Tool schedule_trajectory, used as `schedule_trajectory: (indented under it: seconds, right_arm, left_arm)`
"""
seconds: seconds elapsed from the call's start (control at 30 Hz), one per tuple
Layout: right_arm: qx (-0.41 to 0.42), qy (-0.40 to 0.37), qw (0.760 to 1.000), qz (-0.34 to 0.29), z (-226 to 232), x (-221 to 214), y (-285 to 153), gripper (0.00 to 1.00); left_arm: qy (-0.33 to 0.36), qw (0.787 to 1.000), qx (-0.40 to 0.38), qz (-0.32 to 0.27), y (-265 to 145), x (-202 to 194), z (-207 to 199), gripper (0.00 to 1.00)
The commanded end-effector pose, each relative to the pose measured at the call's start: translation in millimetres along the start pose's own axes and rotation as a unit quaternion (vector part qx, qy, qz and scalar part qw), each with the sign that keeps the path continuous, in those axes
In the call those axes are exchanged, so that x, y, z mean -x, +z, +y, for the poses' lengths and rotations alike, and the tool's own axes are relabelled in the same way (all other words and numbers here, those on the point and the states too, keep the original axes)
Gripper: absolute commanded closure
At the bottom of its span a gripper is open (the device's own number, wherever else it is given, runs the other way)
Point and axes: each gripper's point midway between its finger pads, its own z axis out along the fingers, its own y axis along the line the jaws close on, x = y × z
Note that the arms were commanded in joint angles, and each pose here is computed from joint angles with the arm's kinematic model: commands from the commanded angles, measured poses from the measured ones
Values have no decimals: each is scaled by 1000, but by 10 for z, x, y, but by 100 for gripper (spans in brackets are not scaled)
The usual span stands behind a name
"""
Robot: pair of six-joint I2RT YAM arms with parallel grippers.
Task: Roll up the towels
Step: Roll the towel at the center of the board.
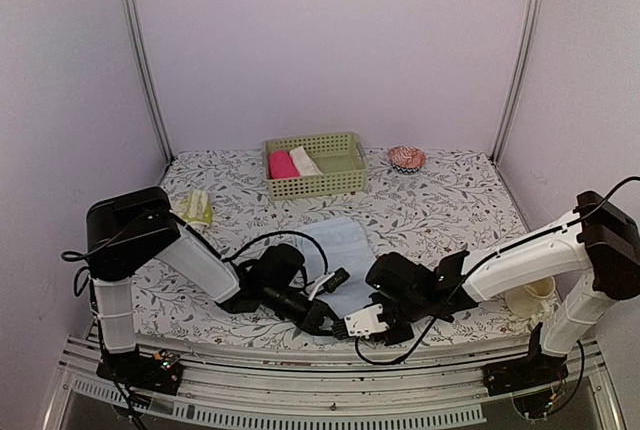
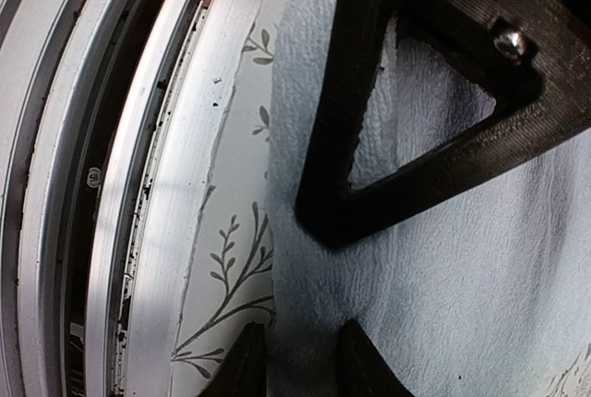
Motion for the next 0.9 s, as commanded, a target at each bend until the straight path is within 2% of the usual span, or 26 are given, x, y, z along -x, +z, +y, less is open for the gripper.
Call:
schedule_trajectory:
  seconds: [0.0, 0.07, 0.13, 0.2, 0.27, 0.37, 0.47, 0.53, 0.67, 0.77, 0.87]
  right_arm:
    - [32, 5, 999, 38, 181, -250, 132, 69]
    - [66, 14, 997, 30, 278, -253, 122, 67]
    - [84, 25, 996, 30, 312, -294, 136, 72]
    - [104, 41, 993, 35, 329, -333, 165, 84]
    - [127, 58, 990, 28, 332, -317, 154, 91]
    - [182, 86, 980, 4, 377, -228, 63, 94]
    - [252, 130, 959, -17, 412, -155, -29, 96]
    - [300, 165, 939, -29, 419, -111, -72, 96]
    - [375, 226, 898, -39, 335, -66, -111, 96]
    - [424, 260, 866, -44, 263, -10, -114, 97]
    - [475, 299, 826, -54, 200, 30, -122, 96]
  left_arm:
    - [-51, 997, 43, 30, -61, -271, 353, 100]
    - [-51, 997, 48, 29, -94, -273, 363, 100]
    - [-49, 997, 50, 28, -139, -269, 350, 99]
    - [-37, 998, 54, 21, -206, -223, 305, 94]
    - [-19, 997, 79, -1, -321, -133, 278, 85]
    - [10, 992, 121, -44, -546, -41, 241, 73]
    - [56, 979, 170, -97, -810, 18, 182, 64]
    - [111, 963, 210, -128, -956, 19, 93, 62]
    - [236, 915, 287, -157, -1069, -80, -108, 62]
    - [319, 878, 325, -146, -993, -206, -270, 62]
    - [407, 831, 361, -117, -832, -186, -432, 62]
